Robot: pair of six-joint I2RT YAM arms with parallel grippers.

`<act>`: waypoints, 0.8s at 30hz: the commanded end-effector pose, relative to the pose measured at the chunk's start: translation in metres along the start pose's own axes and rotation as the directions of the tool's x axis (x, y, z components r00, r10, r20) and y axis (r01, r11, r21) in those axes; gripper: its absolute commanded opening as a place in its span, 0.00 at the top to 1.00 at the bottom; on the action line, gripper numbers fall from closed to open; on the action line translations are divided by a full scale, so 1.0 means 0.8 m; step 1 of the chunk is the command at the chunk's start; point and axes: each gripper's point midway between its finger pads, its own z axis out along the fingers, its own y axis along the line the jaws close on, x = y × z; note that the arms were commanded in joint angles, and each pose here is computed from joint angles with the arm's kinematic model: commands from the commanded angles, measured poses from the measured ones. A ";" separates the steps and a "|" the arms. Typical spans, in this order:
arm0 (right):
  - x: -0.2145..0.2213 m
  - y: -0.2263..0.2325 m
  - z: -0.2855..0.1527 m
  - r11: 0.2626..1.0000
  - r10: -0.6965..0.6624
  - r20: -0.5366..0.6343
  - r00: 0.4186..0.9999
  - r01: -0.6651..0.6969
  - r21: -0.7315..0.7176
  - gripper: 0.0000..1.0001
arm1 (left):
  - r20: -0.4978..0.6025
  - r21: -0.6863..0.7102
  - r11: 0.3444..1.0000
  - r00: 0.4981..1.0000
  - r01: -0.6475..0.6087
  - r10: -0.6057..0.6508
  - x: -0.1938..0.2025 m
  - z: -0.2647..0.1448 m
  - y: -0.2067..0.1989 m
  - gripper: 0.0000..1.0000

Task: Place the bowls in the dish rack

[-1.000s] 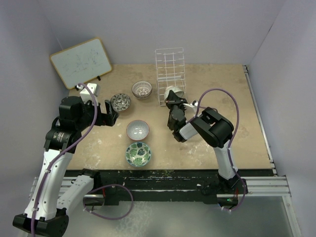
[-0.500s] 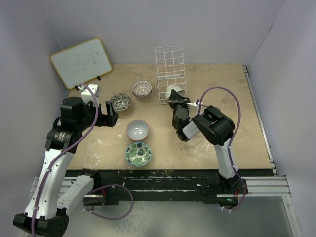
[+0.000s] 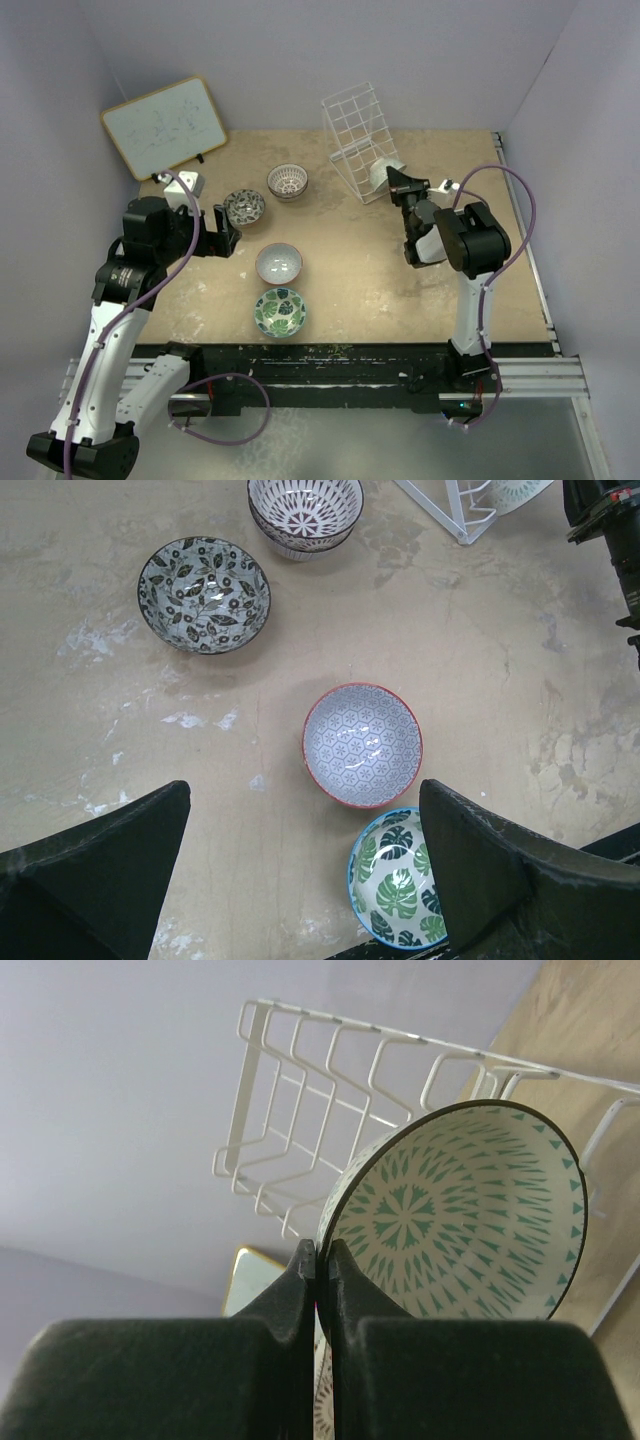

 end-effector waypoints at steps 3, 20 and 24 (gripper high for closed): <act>-0.008 0.182 -0.035 0.870 -0.014 -0.134 0.991 -0.054 -0.490 1.00 | 0.046 0.004 1.000 0.999 -0.008 0.008 -0.010 0.003 -0.002 0.01; -0.086 0.214 -0.064 0.887 0.144 0.102 0.984 -0.083 -0.453 1.00 | 0.027 0.023 1.000 1.000 0.000 -0.001 -0.004 0.014 -0.004 0.01; -0.087 0.202 -0.060 0.899 0.210 0.150 0.966 -0.130 -0.417 1.00 | 0.020 0.036 0.999 1.000 0.002 -0.003 -0.004 0.016 -0.006 0.01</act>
